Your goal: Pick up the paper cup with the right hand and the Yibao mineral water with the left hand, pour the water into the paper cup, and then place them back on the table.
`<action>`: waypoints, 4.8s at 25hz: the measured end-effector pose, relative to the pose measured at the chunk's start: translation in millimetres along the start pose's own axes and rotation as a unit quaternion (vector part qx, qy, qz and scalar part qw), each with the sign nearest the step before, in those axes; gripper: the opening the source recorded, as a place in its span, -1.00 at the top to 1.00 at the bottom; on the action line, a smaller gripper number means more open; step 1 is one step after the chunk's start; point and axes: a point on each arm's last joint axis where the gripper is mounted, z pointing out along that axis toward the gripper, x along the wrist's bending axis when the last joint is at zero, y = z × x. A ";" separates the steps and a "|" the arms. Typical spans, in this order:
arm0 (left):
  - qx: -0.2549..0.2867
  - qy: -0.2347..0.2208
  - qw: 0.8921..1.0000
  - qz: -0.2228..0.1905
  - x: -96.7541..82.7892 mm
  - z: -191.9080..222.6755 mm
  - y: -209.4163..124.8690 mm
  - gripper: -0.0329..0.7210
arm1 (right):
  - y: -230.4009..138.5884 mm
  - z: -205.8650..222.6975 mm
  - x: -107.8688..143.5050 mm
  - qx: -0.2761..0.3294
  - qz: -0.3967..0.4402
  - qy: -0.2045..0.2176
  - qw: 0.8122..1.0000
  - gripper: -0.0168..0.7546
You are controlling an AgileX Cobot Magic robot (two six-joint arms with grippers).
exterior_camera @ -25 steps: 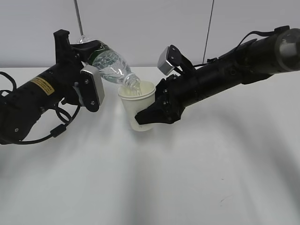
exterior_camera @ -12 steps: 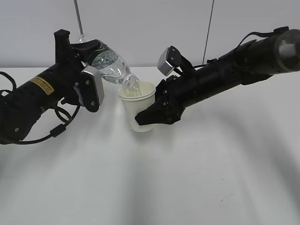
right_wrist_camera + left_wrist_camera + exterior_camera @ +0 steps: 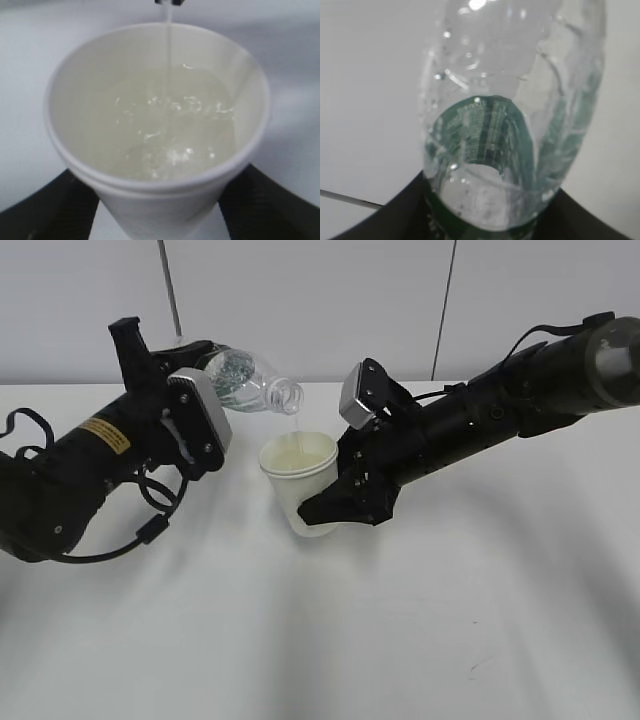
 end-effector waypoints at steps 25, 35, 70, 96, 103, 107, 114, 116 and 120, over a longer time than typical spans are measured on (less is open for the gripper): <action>0.090 0.014 0.881 -0.464 -25.2 -10.6 -6.8 0.01 | -25.6 4.3 -31.3 -0.083 0.046 -0.115 0.989 -0.37; 0.122 -0.021 0.844 -0.522 -34.6 -11.8 -7.9 0.01 | -51.7 -12.0 -57.9 -0.092 0.049 -0.213 0.972 -0.37; 0.010 -0.203 0.771 -0.603 -96.8 -19.3 16.7 0.01 | -96.1 0.8 -78.4 -0.139 0.103 -0.328 0.929 -0.37; 0.015 -0.210 0.775 -0.596 -85.2 -32.6 4.6 -0.52 | -97.7 1.4 -78.2 -0.130 0.105 -0.327 0.930 -0.63; 0.039 -0.216 0.769 -0.601 -87.9 -48.5 -3.2 -0.52 | -106.6 -3.1 -80.6 -0.103 0.121 -0.332 0.930 -0.70; 0.056 -0.216 0.765 -0.605 -88.6 -58.6 -8.7 -0.52 | -118.6 -14.4 -83.1 -0.097 0.159 -0.318 0.930 -0.70; 0.078 -0.191 0.771 -0.603 -76.0 -72.3 -22.9 -0.52 | -127.4 -47.2 -88.1 -0.073 0.156 -0.305 0.937 -0.70; 0.083 -0.173 0.776 -0.601 -69.7 -72.8 -28.7 -0.52 | -130.5 -58.2 -91.0 -0.071 0.156 -0.313 0.934 -0.70; 0.110 -0.119 0.779 -0.606 -58.5 -74.4 -46.3 -0.52 | -145.0 -80.5 -97.1 -0.068 0.172 -0.338 0.923 -0.68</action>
